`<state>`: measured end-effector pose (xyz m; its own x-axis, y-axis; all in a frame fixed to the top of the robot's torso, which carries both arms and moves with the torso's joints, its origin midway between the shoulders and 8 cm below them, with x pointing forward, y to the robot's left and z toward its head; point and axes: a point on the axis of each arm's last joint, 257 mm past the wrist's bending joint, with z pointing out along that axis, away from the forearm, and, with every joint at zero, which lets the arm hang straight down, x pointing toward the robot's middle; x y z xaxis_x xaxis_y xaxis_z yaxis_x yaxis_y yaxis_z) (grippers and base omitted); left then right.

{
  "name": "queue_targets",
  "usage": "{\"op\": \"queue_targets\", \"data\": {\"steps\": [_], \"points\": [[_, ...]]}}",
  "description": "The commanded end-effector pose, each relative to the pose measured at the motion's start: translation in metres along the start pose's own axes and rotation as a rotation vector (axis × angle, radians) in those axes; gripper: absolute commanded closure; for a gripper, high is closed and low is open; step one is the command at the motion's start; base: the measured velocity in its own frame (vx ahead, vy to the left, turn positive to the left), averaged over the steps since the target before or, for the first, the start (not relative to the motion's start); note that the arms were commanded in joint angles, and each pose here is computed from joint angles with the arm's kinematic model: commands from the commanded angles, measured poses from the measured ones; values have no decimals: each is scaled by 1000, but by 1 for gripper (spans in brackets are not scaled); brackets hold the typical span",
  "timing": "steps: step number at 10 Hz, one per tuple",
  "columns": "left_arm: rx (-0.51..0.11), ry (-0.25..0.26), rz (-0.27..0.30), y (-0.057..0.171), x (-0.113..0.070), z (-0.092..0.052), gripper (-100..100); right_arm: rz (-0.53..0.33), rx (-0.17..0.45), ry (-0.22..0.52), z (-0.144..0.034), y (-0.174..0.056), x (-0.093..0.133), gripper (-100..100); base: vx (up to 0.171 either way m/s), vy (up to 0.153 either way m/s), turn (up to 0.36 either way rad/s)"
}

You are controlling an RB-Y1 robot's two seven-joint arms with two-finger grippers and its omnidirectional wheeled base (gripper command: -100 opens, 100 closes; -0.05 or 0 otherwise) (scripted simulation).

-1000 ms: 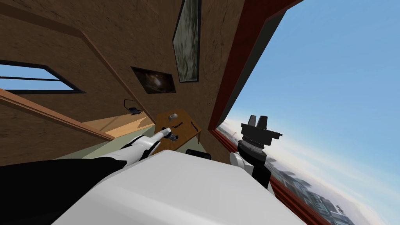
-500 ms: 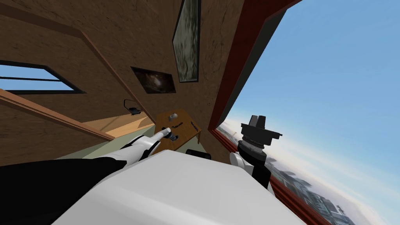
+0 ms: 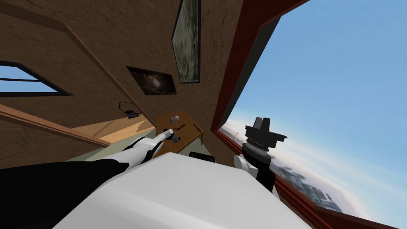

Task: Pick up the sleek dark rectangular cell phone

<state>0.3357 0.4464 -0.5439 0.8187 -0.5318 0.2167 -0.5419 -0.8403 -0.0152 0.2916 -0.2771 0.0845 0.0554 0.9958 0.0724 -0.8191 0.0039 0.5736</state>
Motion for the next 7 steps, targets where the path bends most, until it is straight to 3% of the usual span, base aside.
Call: {"op": "queue_targets", "data": {"steps": [1, 7], "points": [[4, -1, -20, -5, 0, -3, 100, 0, 0, 0, 0, 0, 0, 0, -65, 3, -105], [7, 0, -55, -14, 0, -10, 100, 0, 0, 0, 0, 0, 0, 0, -42, 6, -69]]}}
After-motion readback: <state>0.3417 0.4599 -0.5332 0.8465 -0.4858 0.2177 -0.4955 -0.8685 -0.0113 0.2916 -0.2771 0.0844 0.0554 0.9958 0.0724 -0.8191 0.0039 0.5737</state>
